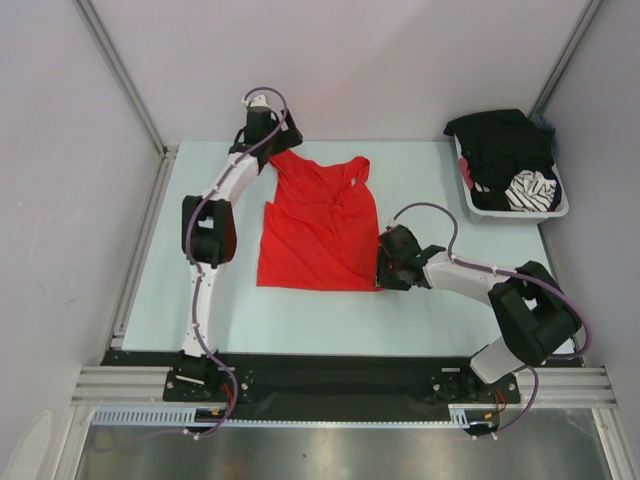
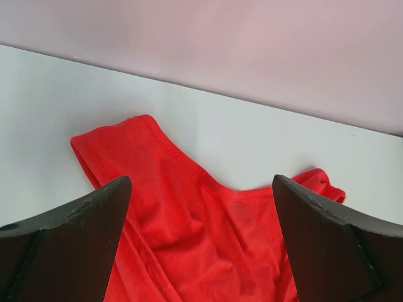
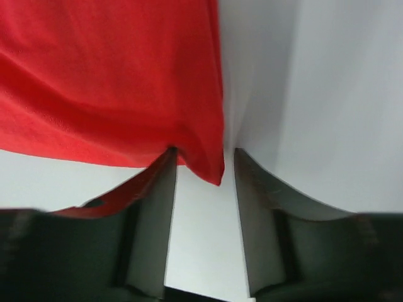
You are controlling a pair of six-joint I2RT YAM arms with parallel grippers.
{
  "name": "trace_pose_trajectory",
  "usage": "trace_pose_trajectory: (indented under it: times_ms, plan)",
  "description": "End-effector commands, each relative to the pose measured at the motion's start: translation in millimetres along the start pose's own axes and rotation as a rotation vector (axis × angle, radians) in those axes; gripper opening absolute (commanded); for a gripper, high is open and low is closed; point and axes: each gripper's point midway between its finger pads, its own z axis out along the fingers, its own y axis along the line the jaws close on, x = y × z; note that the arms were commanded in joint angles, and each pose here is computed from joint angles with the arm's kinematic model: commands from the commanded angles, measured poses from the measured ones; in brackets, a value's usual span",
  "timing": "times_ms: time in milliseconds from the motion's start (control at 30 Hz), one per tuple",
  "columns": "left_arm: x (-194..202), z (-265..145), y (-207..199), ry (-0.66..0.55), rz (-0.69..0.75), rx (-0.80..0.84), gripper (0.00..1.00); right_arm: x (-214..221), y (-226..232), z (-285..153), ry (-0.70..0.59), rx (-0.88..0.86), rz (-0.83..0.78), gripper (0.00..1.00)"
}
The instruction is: Fold and stack the tank tops
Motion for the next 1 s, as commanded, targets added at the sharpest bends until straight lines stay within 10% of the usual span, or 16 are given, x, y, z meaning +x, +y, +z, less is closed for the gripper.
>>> trace_pose_trajectory:
  times_ms: [0,300,733,967]
  plan:
    - [-65.8,-48.0,-25.9,-0.095,-0.024,0.074,1.00,16.2,7.2,9.0,0.053,-0.052,-0.015,0.40]
    - [-20.0,-192.5,-4.5,0.016,-0.049,-0.036,1.00,23.0,-5.0,-3.6,0.033,-0.030,-0.018,0.00]
    - [200.9,-322.3,59.9,0.304,0.039,-0.150,0.99,59.2,-37.7,-20.6,0.120,0.050,0.018,0.00]
    - [253.1,-348.1,86.0,0.383,0.023,-0.167,0.85,60.1,-41.5,-29.6,0.099,0.050,0.034,0.00]
